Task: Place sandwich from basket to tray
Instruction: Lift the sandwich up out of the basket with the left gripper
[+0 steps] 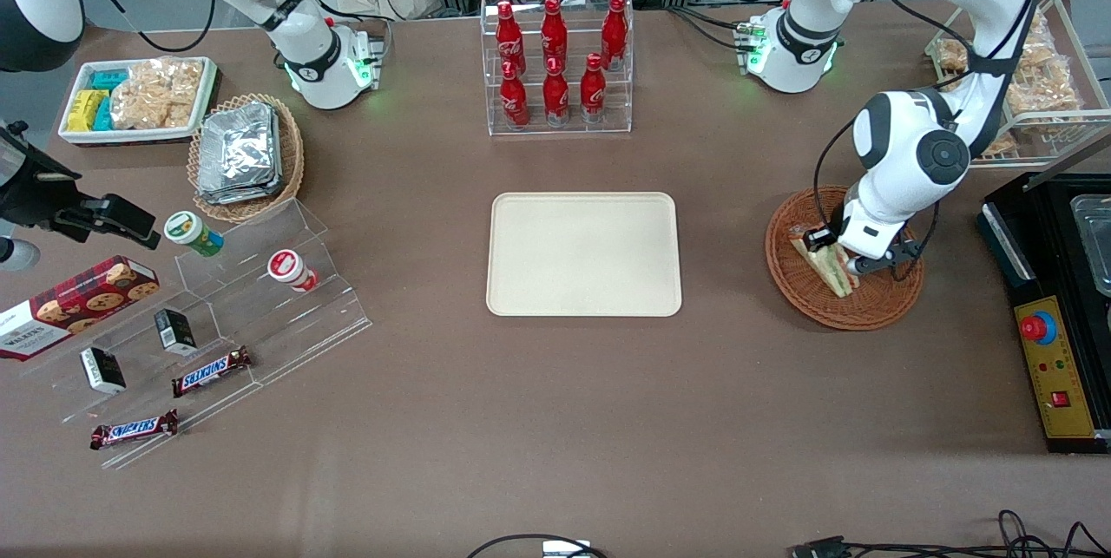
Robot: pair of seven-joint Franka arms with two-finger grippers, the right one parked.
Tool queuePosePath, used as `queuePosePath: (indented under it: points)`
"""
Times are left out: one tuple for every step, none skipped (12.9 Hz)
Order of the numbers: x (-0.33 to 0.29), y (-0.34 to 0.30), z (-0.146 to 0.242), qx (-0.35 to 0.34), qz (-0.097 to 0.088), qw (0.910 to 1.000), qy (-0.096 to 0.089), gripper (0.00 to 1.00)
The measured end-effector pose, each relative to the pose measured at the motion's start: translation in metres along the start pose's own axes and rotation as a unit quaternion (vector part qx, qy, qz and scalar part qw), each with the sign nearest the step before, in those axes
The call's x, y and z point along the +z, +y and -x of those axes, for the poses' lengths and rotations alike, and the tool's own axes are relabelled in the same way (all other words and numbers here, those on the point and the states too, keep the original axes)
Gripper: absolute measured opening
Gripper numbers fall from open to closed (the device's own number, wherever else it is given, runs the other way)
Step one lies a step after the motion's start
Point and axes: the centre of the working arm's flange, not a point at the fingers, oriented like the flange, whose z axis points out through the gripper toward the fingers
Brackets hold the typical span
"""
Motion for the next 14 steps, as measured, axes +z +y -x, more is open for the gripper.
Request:
queuePosePath:
  points:
    - [-0.003,0.001,-0.001,0.000,0.000,1.0000,0.002,0.29]
    - [-0.011,0.002,-0.004,0.001,0.000,1.0000,0.004,0.23]
    - [-0.026,0.004,-0.008,0.002,-0.004,1.0000,-0.003,0.19]
    - [-0.050,0.007,-0.013,0.004,-0.011,0.9998,-0.015,0.19]
    - [-0.083,0.011,-0.018,0.005,-0.019,0.9994,-0.028,0.19]
    - [-0.127,0.016,-0.024,0.007,-0.026,0.9989,-0.040,0.19]
    - [-0.175,0.022,-0.030,0.008,-0.031,0.9984,-0.048,0.19]
    - [-0.222,0.027,-0.034,0.010,-0.033,0.9981,-0.052,0.16]
    - [-0.262,0.031,-0.035,0.013,-0.033,0.9980,-0.053,0.16]
    - [-0.294,0.033,-0.035,0.018,-0.032,0.9980,-0.051,0.16]
    - [-0.318,0.035,-0.034,0.026,-0.030,0.9980,-0.049,0.16]
    - [-0.335,0.037,-0.033,0.033,-0.029,0.9980,-0.046,0.16]
    - [-0.346,0.040,-0.033,0.039,-0.027,0.9979,-0.044,0.16]
    - [-0.353,0.046,-0.032,0.047,-0.026,0.9976,-0.043,0.16]
